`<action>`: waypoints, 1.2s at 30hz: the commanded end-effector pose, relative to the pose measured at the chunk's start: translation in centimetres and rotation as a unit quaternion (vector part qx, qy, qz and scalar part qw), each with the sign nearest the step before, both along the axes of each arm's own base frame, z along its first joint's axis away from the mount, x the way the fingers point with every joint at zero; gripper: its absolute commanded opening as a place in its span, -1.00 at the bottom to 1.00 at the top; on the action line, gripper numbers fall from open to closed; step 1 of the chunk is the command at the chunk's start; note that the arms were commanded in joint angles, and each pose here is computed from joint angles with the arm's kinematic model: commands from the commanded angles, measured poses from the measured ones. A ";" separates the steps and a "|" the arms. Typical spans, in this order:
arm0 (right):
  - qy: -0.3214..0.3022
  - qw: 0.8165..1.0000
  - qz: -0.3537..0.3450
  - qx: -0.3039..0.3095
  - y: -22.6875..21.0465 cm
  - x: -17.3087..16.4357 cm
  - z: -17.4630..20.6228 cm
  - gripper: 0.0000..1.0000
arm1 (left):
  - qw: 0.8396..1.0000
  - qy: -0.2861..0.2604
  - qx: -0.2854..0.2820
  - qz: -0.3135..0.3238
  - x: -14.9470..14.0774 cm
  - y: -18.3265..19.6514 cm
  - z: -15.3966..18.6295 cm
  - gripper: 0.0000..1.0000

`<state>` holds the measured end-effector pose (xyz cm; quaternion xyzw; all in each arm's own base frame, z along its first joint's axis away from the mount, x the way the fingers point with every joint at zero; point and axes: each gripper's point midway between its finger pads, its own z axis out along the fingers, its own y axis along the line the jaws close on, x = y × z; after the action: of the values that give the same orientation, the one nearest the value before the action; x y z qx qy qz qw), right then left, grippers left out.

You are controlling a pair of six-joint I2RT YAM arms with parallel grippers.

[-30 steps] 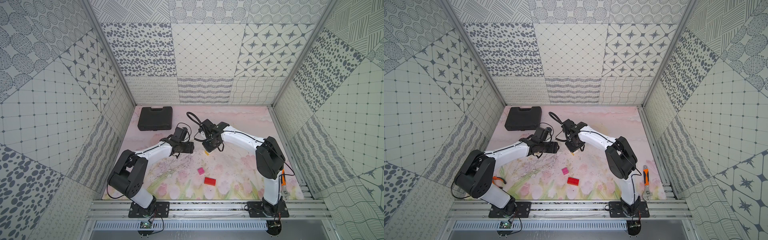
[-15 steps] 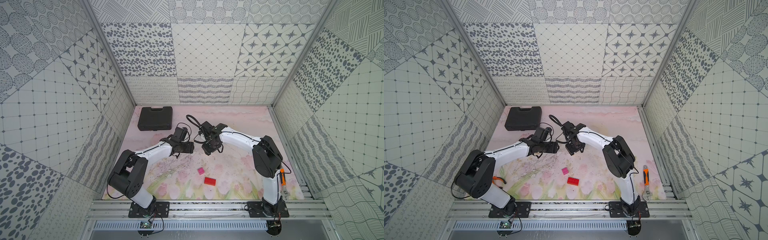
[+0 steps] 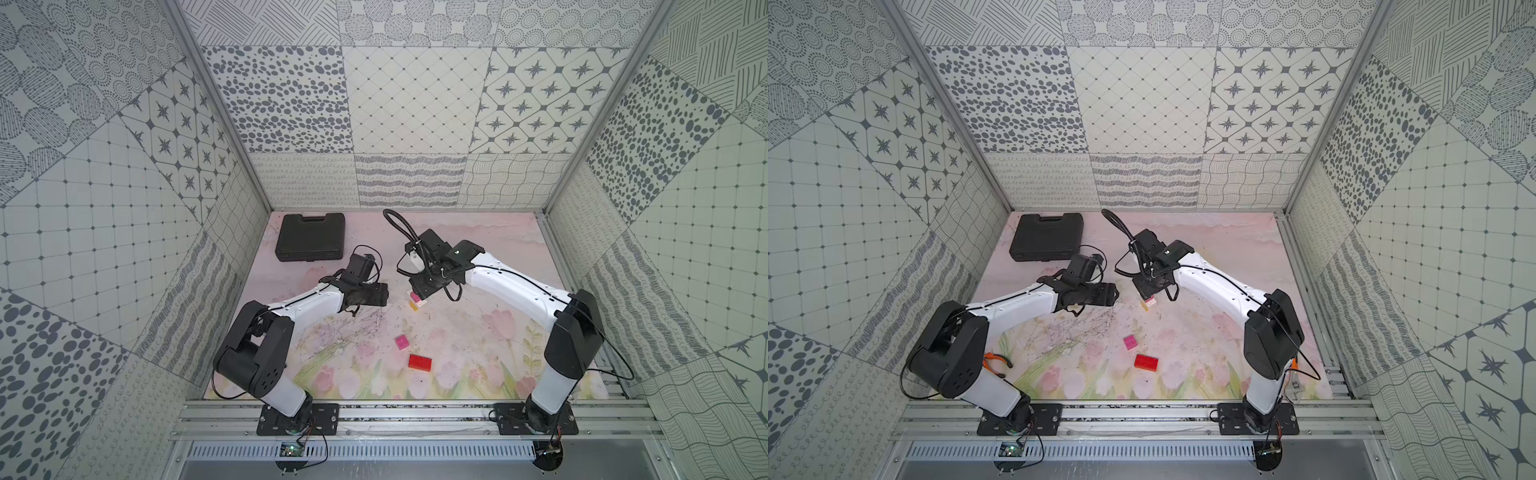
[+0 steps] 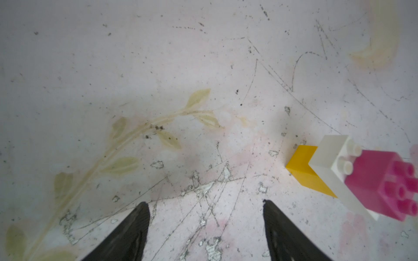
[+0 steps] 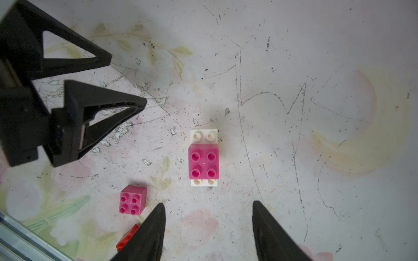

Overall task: Assemble the letter f with lego
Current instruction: Assemble the lego brick with the lego brick, then pick up the lego brick from the center of the board.

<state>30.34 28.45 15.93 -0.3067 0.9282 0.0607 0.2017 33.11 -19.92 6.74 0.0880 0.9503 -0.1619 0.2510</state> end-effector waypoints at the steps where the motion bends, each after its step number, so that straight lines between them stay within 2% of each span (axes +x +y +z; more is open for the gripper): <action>1: 0.011 1.000 -0.006 0.010 0.1 -2.2 -0.4 0.26 | 1.000 -0.006 0.003 0.016 0.5 0.5 0.8 0.61; 9: 0.046 0.998 0.016 0.035 3.3 -8.5 -3.7 0.25 | 0.997 0.012 -0.003 0.082 0.9 3.9 -0.4 0.63; 14: 0.067 0.996 0.031 0.040 5.5 -11.4 -5.6 0.25 | 0.994 0.014 0.021 0.111 0.8 5.9 -0.6 0.64; 23: 0.083 0.996 0.029 0.018 6.3 -11.9 -8.9 0.27 | 0.987 0.010 0.014 0.157 0.6 8.3 -0.1 0.66; 36: 0.095 0.995 0.019 0.000 7.1 -11.2 -11.8 0.24 | 0.987 0.006 0.008 0.160 0.5 8.8 0.5 0.66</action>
<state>18.32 34.49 4.06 -0.3275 0.9362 0.0833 0.0968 33.69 -11.90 7.07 -0.0505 0.9550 -0.1175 0.2678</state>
